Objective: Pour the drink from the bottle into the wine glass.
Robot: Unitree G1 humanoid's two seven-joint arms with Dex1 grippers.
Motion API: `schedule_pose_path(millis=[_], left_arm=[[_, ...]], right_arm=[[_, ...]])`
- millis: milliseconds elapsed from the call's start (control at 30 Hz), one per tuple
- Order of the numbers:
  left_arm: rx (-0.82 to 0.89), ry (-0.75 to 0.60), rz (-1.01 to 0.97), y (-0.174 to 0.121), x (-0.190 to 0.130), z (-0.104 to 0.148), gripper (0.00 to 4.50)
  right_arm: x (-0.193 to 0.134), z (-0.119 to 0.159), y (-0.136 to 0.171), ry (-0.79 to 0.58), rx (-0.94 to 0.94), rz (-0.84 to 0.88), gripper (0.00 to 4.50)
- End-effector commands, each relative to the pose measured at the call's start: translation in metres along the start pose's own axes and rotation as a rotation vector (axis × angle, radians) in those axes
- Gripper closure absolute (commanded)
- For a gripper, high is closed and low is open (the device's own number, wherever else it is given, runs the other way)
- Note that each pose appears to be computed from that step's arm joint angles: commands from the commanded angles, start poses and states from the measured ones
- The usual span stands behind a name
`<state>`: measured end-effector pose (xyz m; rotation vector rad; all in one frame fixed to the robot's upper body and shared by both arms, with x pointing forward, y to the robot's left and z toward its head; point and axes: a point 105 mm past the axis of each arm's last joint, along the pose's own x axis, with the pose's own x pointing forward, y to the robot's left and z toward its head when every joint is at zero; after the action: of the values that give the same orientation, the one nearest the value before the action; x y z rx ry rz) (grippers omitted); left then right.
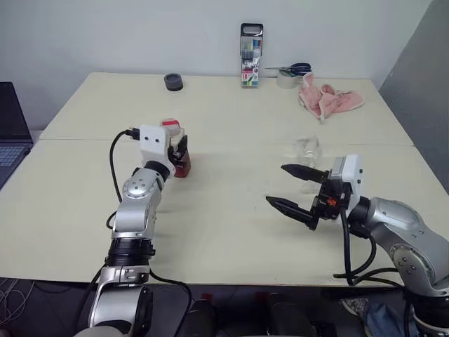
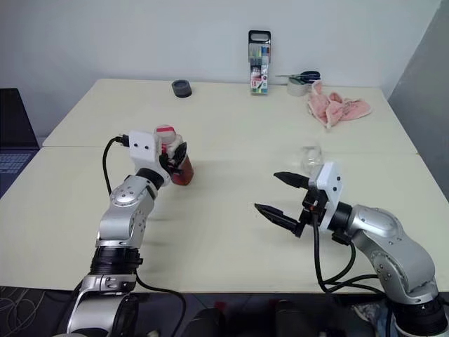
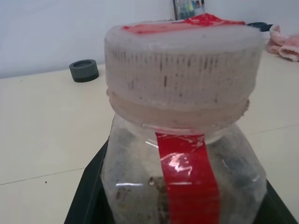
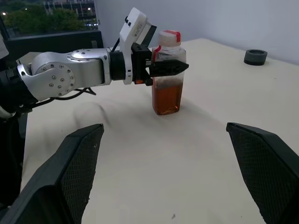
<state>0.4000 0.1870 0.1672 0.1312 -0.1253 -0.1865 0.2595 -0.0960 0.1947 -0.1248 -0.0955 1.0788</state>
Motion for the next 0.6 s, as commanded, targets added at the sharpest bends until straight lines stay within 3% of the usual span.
schedule_pose_path(millis=[33,300,600], left_arm=[[0.016,-0.079,-0.087,-0.006,-0.005,0.018,2.78],[0.007,-0.114,-0.319,-0.031,-0.005,0.031,2.78],[-0.027,-0.178,-0.701,-0.09,-0.007,0.048,2.79]], right_arm=[[0.002,0.016,0.004,-0.035,-0.042,0.013,0.0],[0.004,0.025,-0.007,-0.059,-0.051,-0.068,0.0],[0.014,0.039,-0.024,-0.07,-0.088,-0.218,0.0]])
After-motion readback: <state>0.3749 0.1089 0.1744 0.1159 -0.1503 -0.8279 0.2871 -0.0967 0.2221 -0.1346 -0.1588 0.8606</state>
